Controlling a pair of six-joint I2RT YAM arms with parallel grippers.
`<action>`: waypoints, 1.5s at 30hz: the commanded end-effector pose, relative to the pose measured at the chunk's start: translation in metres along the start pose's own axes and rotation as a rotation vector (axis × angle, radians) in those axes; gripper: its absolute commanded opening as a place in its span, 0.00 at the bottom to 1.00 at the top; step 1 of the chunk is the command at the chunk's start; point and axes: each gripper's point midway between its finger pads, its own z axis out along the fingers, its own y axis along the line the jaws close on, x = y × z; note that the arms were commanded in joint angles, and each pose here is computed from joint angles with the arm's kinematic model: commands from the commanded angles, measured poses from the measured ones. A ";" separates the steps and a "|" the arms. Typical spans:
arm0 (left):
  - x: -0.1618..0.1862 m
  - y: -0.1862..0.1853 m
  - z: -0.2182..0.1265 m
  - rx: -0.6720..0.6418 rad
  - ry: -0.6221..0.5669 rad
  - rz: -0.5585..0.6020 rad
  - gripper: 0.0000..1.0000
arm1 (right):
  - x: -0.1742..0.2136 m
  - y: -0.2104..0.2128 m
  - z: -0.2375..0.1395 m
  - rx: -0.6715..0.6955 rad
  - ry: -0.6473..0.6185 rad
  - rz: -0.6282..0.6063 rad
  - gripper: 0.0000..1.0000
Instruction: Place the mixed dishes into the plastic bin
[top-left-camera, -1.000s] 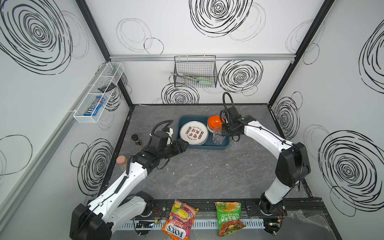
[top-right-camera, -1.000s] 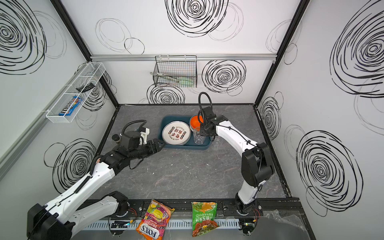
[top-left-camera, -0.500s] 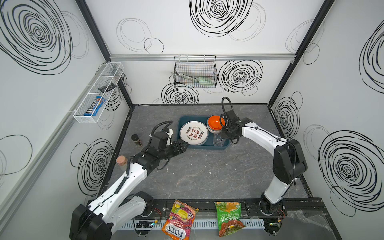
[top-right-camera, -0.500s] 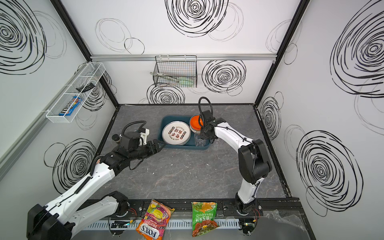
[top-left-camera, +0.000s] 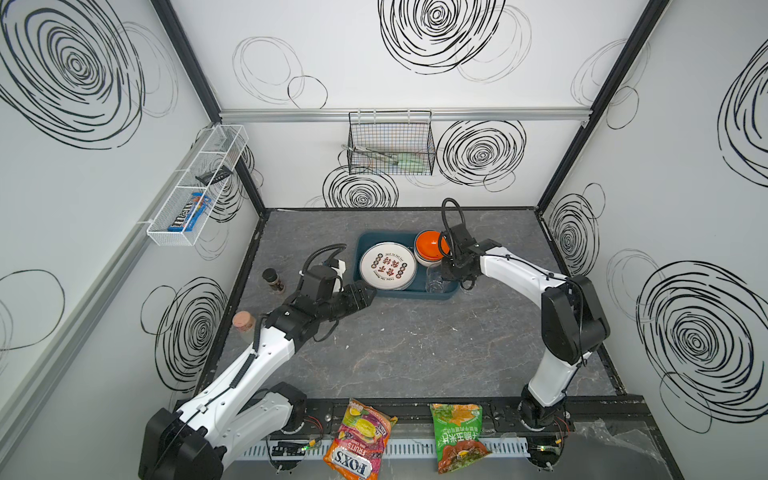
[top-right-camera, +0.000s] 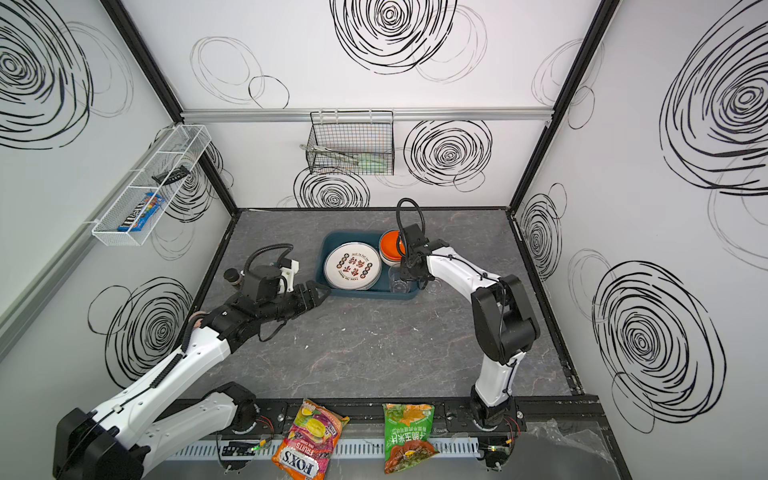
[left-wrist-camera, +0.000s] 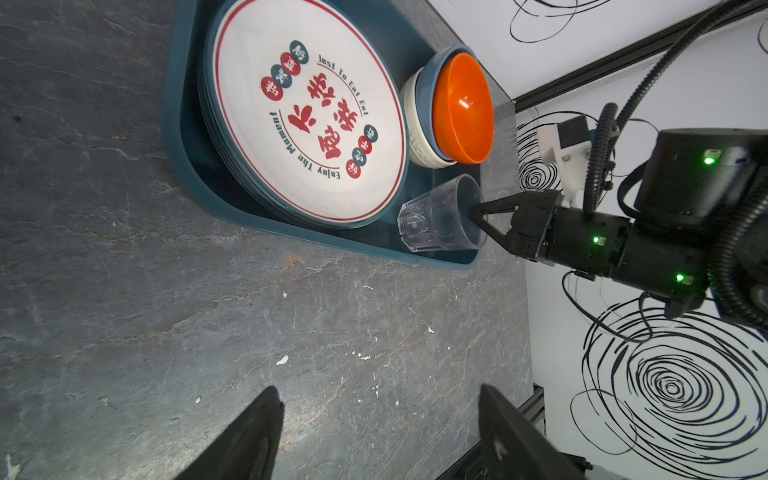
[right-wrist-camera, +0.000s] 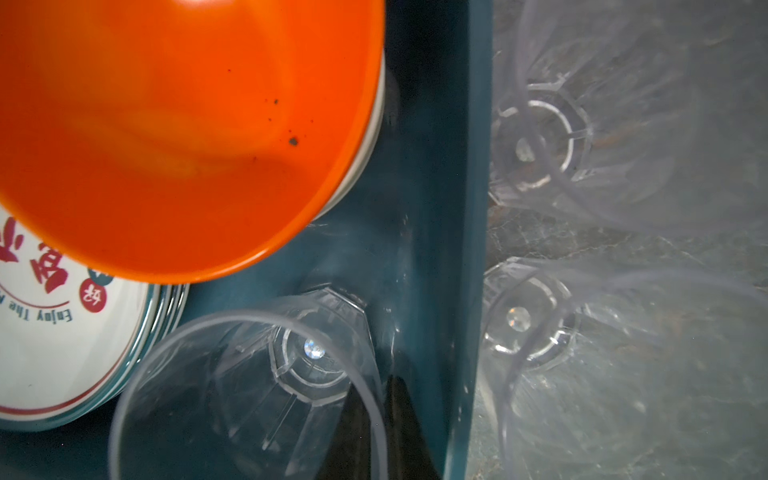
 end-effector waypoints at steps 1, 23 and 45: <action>-0.008 -0.007 -0.003 0.038 -0.035 0.004 0.78 | -0.001 -0.002 0.006 0.006 -0.007 0.027 0.08; -0.001 -0.011 0.003 0.064 -0.002 0.025 0.79 | -0.017 0.003 -0.045 -0.055 -0.088 0.041 0.34; 0.032 -0.074 0.034 0.167 0.121 0.190 0.82 | -0.006 -0.055 -0.074 -0.117 -0.057 0.225 0.50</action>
